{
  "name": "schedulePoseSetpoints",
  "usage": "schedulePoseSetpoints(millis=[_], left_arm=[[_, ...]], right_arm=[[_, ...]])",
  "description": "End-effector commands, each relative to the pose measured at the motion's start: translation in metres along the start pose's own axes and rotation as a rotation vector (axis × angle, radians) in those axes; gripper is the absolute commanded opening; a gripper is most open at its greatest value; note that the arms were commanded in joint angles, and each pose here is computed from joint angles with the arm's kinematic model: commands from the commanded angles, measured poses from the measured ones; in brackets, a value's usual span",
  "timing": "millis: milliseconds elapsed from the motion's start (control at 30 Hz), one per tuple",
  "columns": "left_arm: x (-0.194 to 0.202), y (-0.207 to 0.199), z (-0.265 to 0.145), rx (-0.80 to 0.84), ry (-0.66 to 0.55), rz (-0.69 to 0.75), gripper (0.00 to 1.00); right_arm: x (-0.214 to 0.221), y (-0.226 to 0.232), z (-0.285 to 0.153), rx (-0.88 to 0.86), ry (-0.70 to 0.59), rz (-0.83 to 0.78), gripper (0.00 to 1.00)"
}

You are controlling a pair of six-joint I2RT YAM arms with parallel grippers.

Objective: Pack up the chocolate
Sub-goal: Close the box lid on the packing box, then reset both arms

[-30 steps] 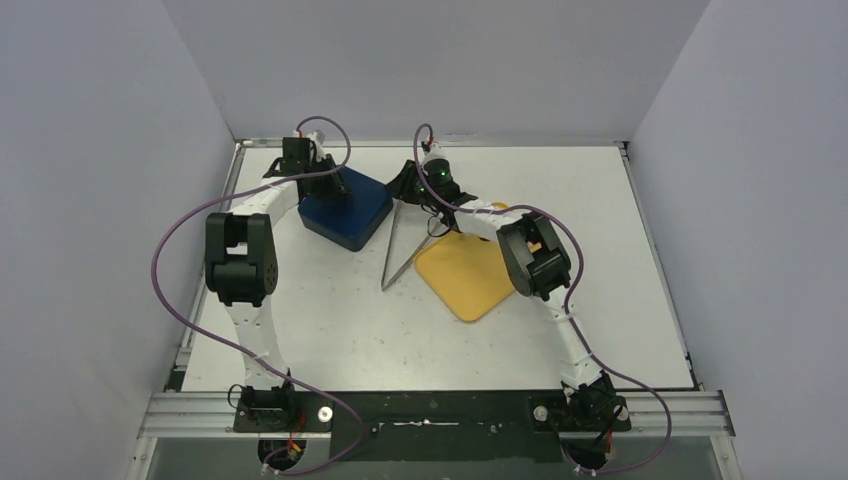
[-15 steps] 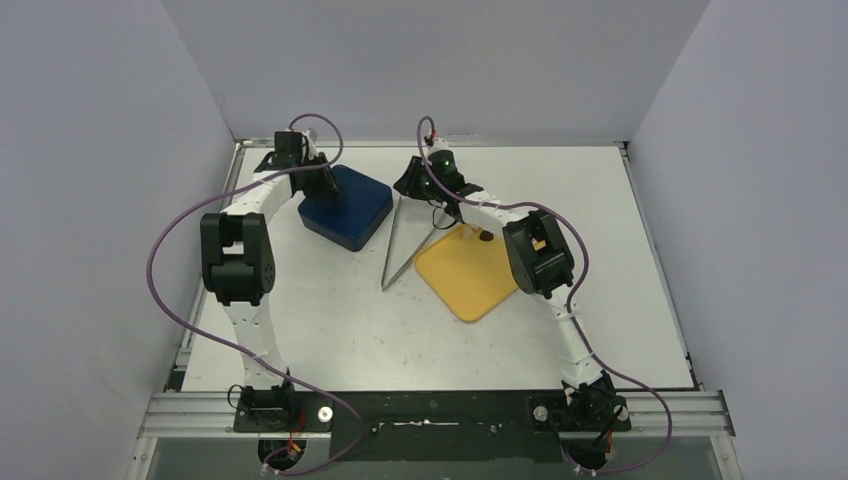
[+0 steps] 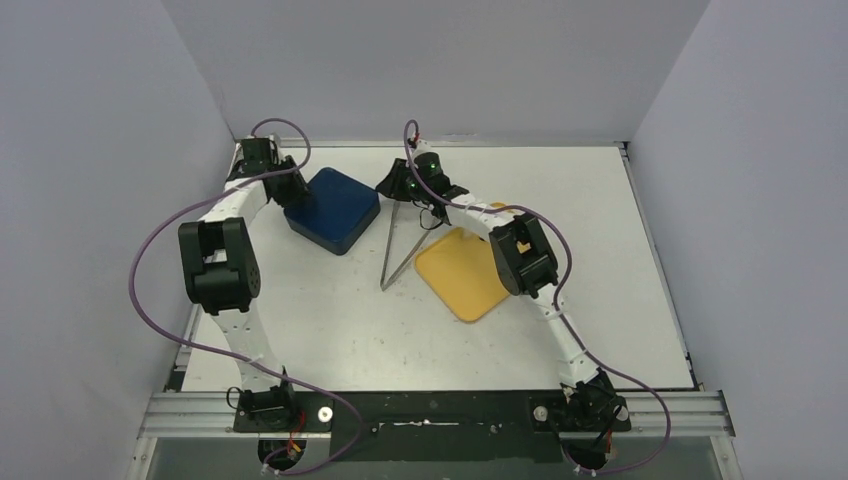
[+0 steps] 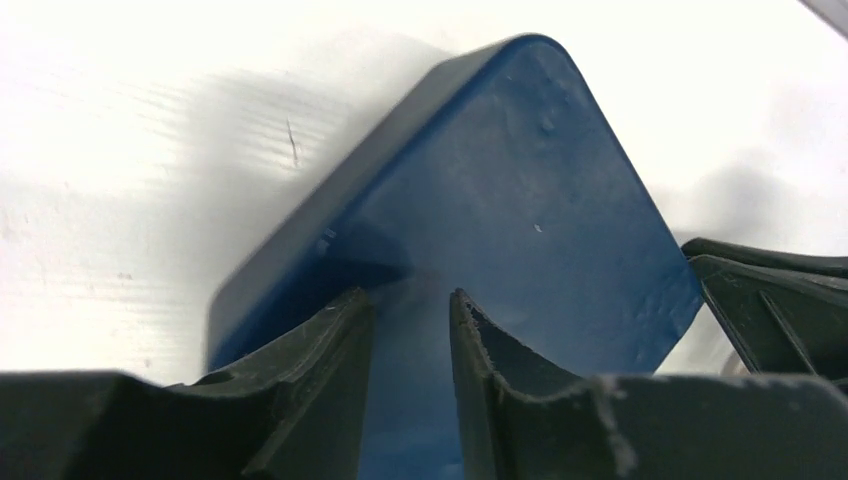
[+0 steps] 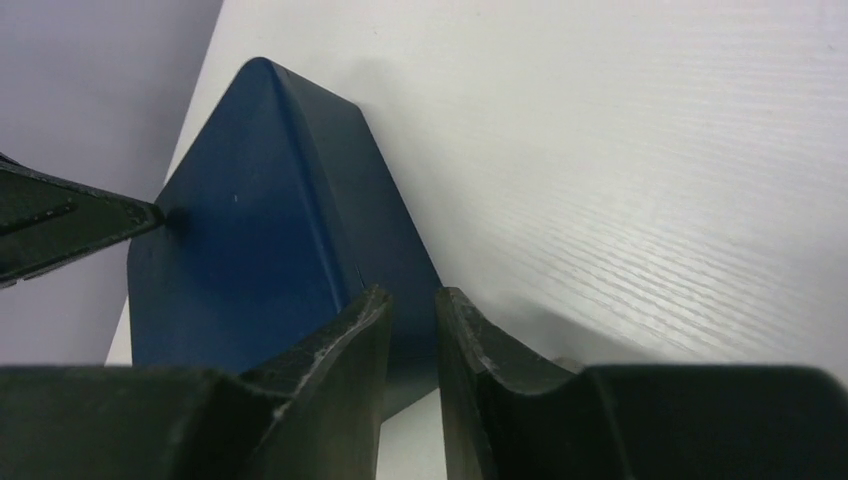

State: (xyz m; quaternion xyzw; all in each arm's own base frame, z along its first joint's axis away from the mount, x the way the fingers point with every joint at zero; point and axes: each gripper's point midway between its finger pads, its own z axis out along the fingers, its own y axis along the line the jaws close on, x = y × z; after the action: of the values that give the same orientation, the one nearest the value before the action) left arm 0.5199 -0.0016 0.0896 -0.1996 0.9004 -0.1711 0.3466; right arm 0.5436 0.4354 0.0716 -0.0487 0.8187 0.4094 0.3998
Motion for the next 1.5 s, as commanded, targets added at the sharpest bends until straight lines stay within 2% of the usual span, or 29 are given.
schedulePoseSetpoints(millis=[0,100,167,300,433,533,667,800,1000,1333,1467], left_arm=[[-0.018,-0.063,-0.045,-0.006,-0.084,0.21,0.37],[0.009,-0.098,-0.053,0.034,-0.055,0.305,0.39],[0.032,-0.108,-0.053,0.037,-0.015,0.355,0.4],[0.059,-0.106,-0.05,-0.026,0.037,0.465,0.48],[0.067,-0.113,-0.045,-0.035,0.046,0.588,0.52],[0.076,-0.11,-0.037,-0.055,0.075,0.663,0.54],[0.079,-0.097,-0.023,-0.1,0.065,0.701,0.57],[0.083,-0.101,-0.011,-0.074,0.068,0.706,0.57],[0.077,-0.093,0.003,-0.126,0.061,0.748,0.6],[0.039,-0.053,0.029,-0.346,0.03,0.832,0.6],[0.013,-0.04,0.033,-0.371,-0.001,0.796,0.58]], right_arm=[[-0.033,0.039,-0.002,-0.108,-0.064,-0.022,0.3],[-0.062,0.046,-0.021,-0.109,-0.118,-0.035,0.42],[-0.082,0.05,-0.04,-0.105,-0.164,-0.049,0.51],[-0.124,0.068,-0.085,-0.107,-0.243,-0.109,0.64],[-0.145,0.066,-0.125,-0.077,-0.284,-0.117,0.75],[-0.156,0.065,-0.157,-0.05,-0.324,-0.121,0.8],[-0.164,0.055,-0.199,-0.012,-0.367,-0.111,0.92],[-0.175,0.042,-0.245,0.024,-0.438,-0.099,0.94],[-0.181,0.033,-0.295,0.046,-0.513,-0.076,0.95],[-0.158,0.043,-0.336,0.037,-0.544,-0.089,0.96],[-0.149,0.044,-0.345,0.032,-0.547,-0.085,0.96]])
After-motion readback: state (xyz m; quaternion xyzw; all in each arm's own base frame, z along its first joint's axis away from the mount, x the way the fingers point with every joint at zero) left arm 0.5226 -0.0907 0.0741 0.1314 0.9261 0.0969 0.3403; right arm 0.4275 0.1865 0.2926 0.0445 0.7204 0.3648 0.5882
